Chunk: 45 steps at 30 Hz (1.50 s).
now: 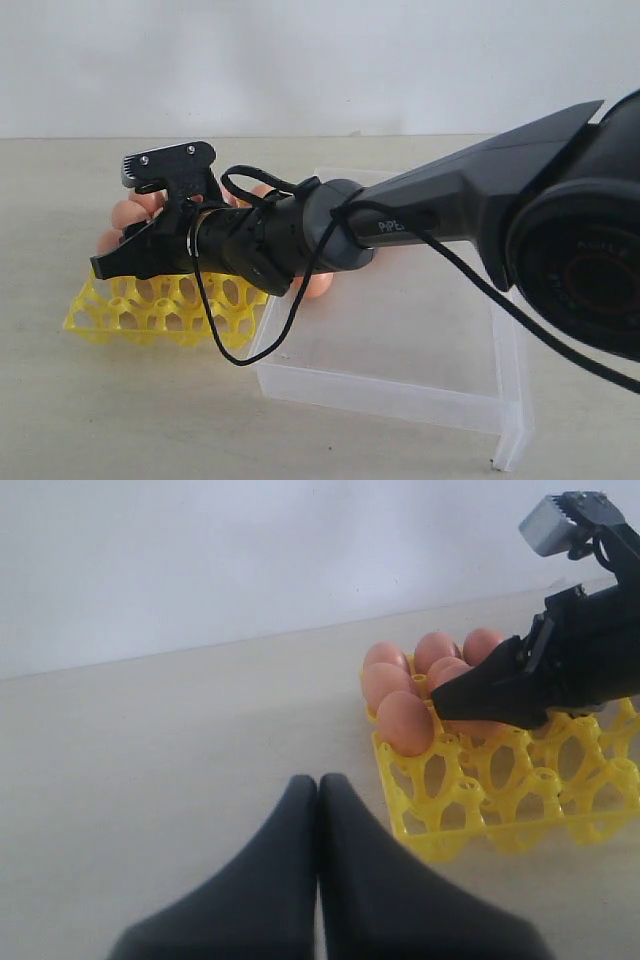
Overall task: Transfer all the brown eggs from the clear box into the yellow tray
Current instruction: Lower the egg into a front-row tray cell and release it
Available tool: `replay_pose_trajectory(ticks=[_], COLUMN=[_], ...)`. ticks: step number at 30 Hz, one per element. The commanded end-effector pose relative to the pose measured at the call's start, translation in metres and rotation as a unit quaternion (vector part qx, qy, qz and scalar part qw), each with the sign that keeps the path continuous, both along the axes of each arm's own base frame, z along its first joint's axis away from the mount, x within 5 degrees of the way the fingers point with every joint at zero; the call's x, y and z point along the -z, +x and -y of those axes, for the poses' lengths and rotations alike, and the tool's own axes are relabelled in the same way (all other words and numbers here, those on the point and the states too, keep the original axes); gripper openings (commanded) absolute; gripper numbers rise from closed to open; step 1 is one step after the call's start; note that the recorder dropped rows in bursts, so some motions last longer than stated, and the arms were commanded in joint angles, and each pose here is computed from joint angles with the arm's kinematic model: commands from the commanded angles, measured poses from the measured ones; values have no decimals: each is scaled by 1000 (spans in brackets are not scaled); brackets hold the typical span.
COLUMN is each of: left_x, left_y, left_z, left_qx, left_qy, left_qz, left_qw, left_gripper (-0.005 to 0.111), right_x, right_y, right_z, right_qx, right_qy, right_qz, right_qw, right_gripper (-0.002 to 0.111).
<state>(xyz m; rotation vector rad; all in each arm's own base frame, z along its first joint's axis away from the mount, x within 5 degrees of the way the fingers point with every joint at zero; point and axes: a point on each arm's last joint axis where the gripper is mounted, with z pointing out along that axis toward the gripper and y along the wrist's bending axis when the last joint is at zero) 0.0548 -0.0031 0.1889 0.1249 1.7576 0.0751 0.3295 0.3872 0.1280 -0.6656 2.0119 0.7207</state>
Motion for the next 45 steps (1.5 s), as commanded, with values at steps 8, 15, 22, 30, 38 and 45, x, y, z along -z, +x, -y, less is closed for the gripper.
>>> replay_pose_trajectory(ticks=[8,15,22,30,38,45], left_x=[1,0,0,0,1,1], left_y=[0,0,0,0,0,0], left_z=[0,0,0,0,0,0], left_qx=[0,0,0,0,0,0], left_qy=[-6,-6,-6,-6,-6,-6], left_qz=[1,2,2,2,1,1], left_qw=[1000,1000,1000,1000,1000,1000], left_gripper=[-4,-4,-4,-4,-4,-4], right_x=[0,-1,-2,-2,-2,-2], right_y=[1,1,1,1,1,1], right_z=[-1,-2,-2,-2,-2,-2], right_qx=[-10,-19,-25,-35,-43,-43], right_qy=[-3,-6,-12,-25,-35,-35], right_qz=[16,34,44,60,74,74], right_qw=[1000,999,999,997,996,996], right_gripper=[0,8,31,31,35,57])
